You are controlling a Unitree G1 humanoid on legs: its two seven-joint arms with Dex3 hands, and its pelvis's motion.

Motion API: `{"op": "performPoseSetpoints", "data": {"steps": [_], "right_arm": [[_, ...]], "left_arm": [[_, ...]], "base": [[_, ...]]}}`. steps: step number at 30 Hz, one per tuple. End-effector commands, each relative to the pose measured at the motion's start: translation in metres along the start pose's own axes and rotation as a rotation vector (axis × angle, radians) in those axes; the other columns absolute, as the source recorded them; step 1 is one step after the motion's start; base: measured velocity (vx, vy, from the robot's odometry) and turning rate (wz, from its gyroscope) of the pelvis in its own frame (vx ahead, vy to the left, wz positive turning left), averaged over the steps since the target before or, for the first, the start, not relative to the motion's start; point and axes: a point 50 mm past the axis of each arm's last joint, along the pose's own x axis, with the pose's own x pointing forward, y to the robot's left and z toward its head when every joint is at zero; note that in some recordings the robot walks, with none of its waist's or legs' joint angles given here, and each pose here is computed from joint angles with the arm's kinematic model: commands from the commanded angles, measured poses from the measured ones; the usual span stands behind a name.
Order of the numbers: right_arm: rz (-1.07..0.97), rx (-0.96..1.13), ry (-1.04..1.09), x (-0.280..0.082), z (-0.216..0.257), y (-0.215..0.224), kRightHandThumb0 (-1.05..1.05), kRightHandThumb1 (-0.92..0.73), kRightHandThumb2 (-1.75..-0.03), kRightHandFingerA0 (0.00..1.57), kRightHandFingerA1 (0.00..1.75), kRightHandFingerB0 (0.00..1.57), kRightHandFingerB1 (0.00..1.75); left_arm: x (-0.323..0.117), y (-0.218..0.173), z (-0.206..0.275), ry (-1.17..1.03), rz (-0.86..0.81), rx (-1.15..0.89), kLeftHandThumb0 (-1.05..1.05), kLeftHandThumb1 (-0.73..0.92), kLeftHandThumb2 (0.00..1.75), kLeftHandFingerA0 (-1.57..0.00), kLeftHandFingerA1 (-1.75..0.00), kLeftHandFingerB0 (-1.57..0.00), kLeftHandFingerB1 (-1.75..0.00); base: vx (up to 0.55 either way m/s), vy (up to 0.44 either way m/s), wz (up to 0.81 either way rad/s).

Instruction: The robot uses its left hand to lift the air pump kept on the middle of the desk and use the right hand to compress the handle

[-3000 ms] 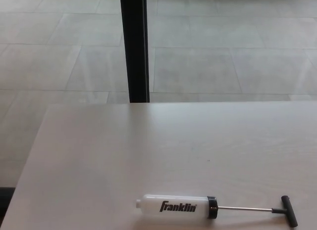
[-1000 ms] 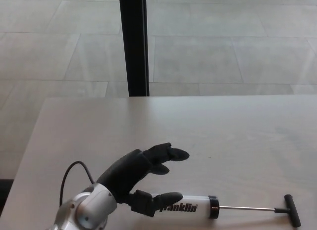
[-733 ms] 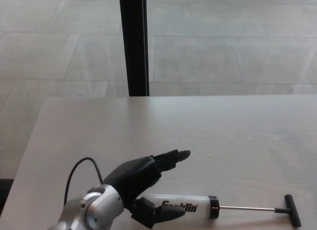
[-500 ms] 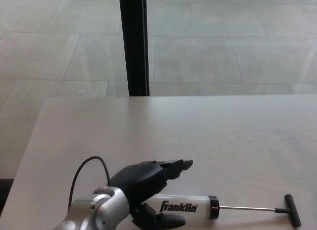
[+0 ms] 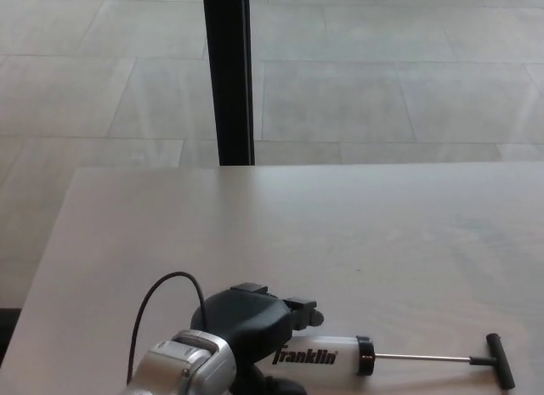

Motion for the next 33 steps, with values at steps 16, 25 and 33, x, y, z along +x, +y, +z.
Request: {"op": "performPoseSetpoints", "data": {"steps": [16,25,33], "right_arm": [[-0.068,0.004,-0.033,0.005,0.008,0.017,-0.76,-0.91,-0.67,0.5,0.59,0.56,0.43],[-0.13,0.004,-0.035,0.004,0.008,0.009,-0.75,-0.92,-0.68,0.51,0.57,0.57,0.43],[-0.123,0.024,-0.029,0.006,0.005,0.015,-0.79,-0.91,-0.68,0.53,0.64,0.6,0.44]], "left_arm": [[0.006,-0.051,0.002,0.282,0.296,0.191,-0.5,0.69,0.61,-0.72,-1.2,-0.73,-0.71],[0.006,-0.074,-0.002,0.338,0.252,0.133,-0.2,0.66,0.68,-0.82,-1.6,-0.54,-0.59],[0.011,-0.077,-0.003,0.375,0.189,0.15,-0.22,0.69,0.79,-0.86,-1.57,-0.8,-0.93]], "base": [[0.0,0.0,0.0],[0.0,0.0,0.0],[0.0,0.0,0.0]]}}
